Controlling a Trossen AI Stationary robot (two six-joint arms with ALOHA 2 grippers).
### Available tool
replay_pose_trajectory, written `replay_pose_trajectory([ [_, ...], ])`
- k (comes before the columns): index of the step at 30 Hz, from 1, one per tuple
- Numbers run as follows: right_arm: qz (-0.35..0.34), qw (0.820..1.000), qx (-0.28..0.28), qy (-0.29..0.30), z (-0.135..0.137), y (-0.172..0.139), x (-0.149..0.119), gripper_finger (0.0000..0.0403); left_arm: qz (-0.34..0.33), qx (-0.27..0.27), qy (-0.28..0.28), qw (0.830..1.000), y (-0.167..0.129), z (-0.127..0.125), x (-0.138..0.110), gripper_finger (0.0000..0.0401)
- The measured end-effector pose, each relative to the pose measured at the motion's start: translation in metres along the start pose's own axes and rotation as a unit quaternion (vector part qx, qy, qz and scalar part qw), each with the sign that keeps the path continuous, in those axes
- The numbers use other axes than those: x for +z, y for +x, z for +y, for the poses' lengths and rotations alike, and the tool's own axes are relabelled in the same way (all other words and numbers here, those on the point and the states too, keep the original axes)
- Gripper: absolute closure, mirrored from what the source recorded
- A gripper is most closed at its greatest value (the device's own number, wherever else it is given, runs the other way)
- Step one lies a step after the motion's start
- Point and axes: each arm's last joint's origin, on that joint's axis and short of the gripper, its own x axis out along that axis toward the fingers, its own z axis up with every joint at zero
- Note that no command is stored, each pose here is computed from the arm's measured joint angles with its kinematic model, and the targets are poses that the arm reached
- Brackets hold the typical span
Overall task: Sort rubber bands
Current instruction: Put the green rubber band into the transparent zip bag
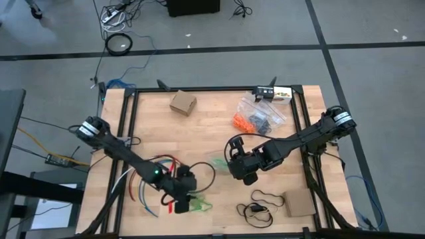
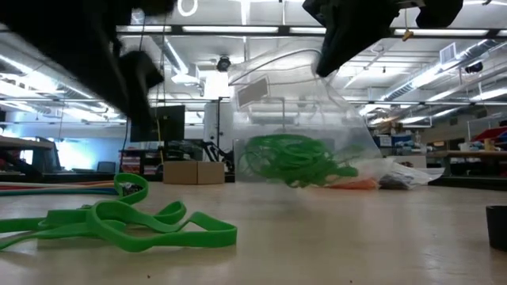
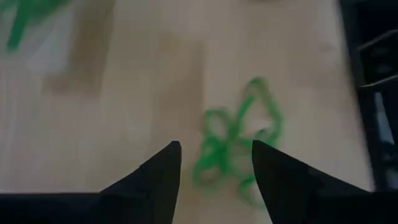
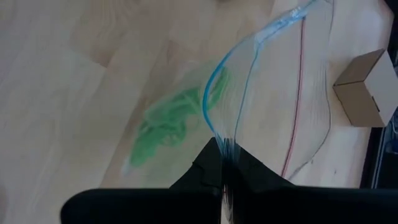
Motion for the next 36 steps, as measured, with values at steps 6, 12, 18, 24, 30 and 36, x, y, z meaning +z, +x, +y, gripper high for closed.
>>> replay_pose_trajectory([
  [6,0.0,1.0,0.0,0.0,0.0,0.0,0.0,0.0403,-0.025,-0.058,-0.09,0.994,0.018,0.024,-0.028,0.0204],
  [12,0.0,1.0,-0.001,0.002,-0.001,0.001,0.0,0.0403,-0.044,-0.096,-0.12,0.987,0.021,0.032,-0.037,0.0214],
  [18,-0.003,1.0,-0.001,0.004,-0.002,0.001,0.001,0.0403,-0.04,-0.098,-0.118,0.987,0.024,0.032,-0.039,0.0248],
  [24,-0.004,1.0,-0.001,0.004,-0.002,0.001,0.001,0.0403,-0.031,-0.093,-0.113,0.989,0.036,0.029,-0.039,0.0256],
  [30,-0.004,1.0,-0.001,0.004,-0.002,0.001,0.001,0.0403,-0.043,-0.095,-0.086,0.991,0.038,0.027,-0.029,0.0274],
  [36,-0.004,1.0,-0.001,0.005,-0.002,0.001,0.001,0.0403,-0.019,-0.125,-0.056,0.99,0.038,0.027,-0.03,0.0387],
])
